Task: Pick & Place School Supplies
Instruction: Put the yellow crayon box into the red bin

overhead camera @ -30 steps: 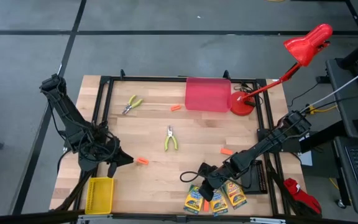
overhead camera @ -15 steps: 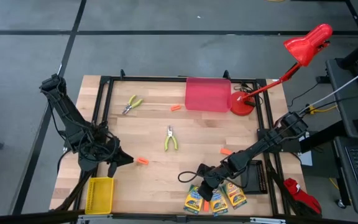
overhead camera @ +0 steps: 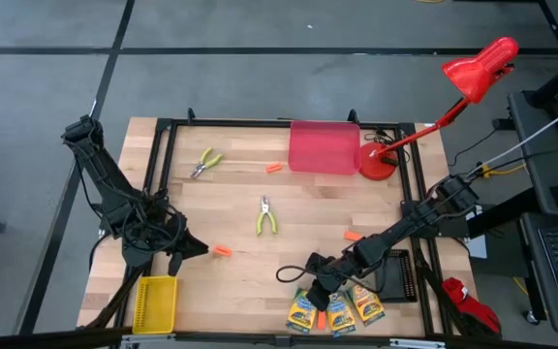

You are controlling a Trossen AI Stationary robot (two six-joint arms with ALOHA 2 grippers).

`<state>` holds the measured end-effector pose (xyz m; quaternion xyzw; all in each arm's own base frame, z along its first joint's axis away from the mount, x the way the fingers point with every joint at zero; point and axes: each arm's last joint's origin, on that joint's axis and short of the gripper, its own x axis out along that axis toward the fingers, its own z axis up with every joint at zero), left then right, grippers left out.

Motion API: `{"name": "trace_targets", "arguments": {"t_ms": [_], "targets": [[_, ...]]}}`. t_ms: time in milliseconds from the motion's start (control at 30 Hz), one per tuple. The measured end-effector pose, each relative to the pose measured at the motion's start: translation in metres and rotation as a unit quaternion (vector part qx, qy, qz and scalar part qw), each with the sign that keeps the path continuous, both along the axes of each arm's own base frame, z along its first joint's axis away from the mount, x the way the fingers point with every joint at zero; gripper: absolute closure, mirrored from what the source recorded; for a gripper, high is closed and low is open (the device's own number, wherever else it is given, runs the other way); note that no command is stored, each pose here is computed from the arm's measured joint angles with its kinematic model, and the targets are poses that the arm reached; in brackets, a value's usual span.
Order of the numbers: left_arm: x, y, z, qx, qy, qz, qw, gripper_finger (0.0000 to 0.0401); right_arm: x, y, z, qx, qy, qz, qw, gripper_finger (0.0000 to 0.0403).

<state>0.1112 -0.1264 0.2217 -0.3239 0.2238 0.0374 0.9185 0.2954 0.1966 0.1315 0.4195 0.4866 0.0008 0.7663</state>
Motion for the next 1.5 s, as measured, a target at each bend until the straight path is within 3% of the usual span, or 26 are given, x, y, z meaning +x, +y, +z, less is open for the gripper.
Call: {"name": "trace_targets", "arguments": {"t_ms": [1500], "targets": [[0.002, -0.001, 0.004, -0.012, -0.024, 0.016, 1.000, 0.0345, 0.010, -0.023, -0.005, -0.047, 0.006, -0.082, 0.995, 0.0403]]}}
